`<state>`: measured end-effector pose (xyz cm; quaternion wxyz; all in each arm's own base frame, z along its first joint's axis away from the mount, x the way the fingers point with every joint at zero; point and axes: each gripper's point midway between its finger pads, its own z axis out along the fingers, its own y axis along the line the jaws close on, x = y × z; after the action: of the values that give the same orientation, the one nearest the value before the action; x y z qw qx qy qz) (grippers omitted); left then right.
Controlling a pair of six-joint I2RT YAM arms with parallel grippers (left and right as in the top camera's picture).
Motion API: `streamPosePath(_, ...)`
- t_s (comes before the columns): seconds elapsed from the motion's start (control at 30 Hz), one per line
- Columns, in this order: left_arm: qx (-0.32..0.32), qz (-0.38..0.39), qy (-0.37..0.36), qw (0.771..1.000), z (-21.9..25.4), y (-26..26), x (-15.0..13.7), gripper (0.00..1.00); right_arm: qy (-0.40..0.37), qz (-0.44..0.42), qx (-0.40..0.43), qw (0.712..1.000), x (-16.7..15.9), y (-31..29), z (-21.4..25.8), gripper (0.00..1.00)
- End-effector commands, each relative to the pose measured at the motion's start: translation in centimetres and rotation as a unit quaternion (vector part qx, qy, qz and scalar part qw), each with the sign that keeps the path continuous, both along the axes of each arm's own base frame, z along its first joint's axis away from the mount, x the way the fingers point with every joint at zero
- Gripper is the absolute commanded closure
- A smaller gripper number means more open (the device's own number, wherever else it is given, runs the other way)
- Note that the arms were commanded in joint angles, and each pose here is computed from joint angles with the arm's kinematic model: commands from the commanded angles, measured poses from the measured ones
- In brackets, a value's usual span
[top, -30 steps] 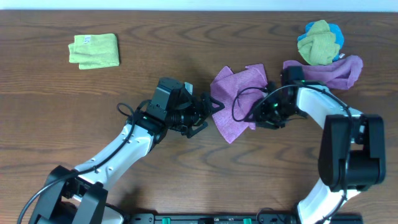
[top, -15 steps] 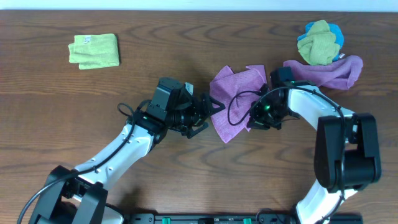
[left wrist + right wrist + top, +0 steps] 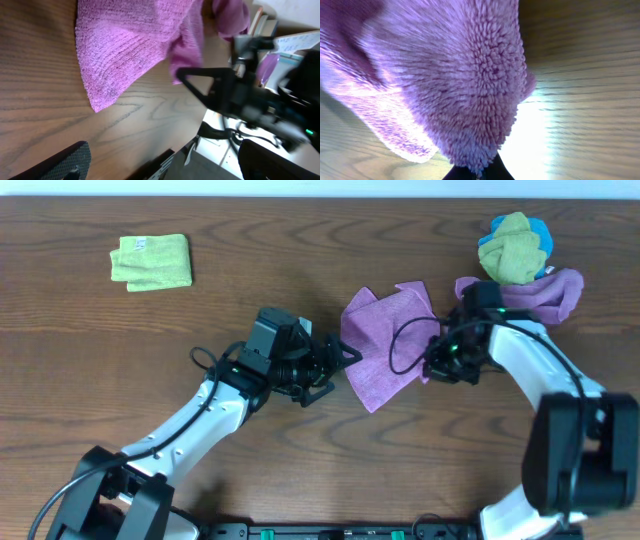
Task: Fold the cloth
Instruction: 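Grasp the cloth's left corner with the left gripper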
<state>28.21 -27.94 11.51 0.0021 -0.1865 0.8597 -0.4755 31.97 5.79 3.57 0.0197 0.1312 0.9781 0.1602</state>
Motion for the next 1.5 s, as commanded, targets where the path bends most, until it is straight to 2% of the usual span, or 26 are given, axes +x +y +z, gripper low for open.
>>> streamPosePath(0.0, 0.015, 0.004, 0.019, 1.0, -1.2, -0.9, -0.4, 0.05, -0.014, -0.014, -0.011, 1.0, 0.1, -0.7, 0.9, 0.99)
streamPosePath(0.2, 0.029, -0.012, 0.069, 0.997, -4.3, -2.6, -2.0, 0.05, -0.016, -0.029, -0.041, 0.999, 0.2, -1.8, 1.1, 0.99)
streamPosePath(0.43, 0.026, -0.019, 0.085, 0.996, -5.8, -3.9, -2.5, 0.05, -0.008, -0.051, -0.074, 0.996, -0.1, -3.6, 0.8, 0.99)
streamPosePath(1.07, 0.044, 0.01, 0.086, 0.995, -9.7, -5.9, -2.0, 0.05, -0.001, -0.066, -0.038, 0.997, -0.2, -3.6, 1.0, 0.99)
streamPosePath(1.17, 0.041, 0.019, 0.081, 0.996, -9.8, -6.3, -1.7, 0.04, -0.001, -0.065, -0.031, 0.997, -0.2, -3.4, 1.1, 0.99)
streamPosePath(1.23, 0.045, 0.024, 0.074, 0.996, -9.9, -6.4, -1.5, 0.0, 0.0, -0.065, -0.031, 0.997, -0.2, -3.4, 1.1, 0.99)
streamPosePath(1.27, 0.049, 0.027, 0.07, 0.996, -10.0, -6.4, -1.5, 0.09, 0.0, -0.065, -0.031, 0.997, -0.2, -3.4, 1.1, 0.99)
streamPosePath(1.33, 0.055, 0.032, 0.065, 0.996, -10.2, -6.4, -1.5, 0.2, 0.0, -0.065, -0.031, 0.997, -0.3, -3.4, 1.1, 0.99)
streamPosePath(1.47, 0.067, 0.04, 0.053, 0.996, -10.5, -6.5, -1.4, 0.37, 0.002, -0.065, -0.031, 0.997, -0.3, -3.4, 1.1, 0.99)
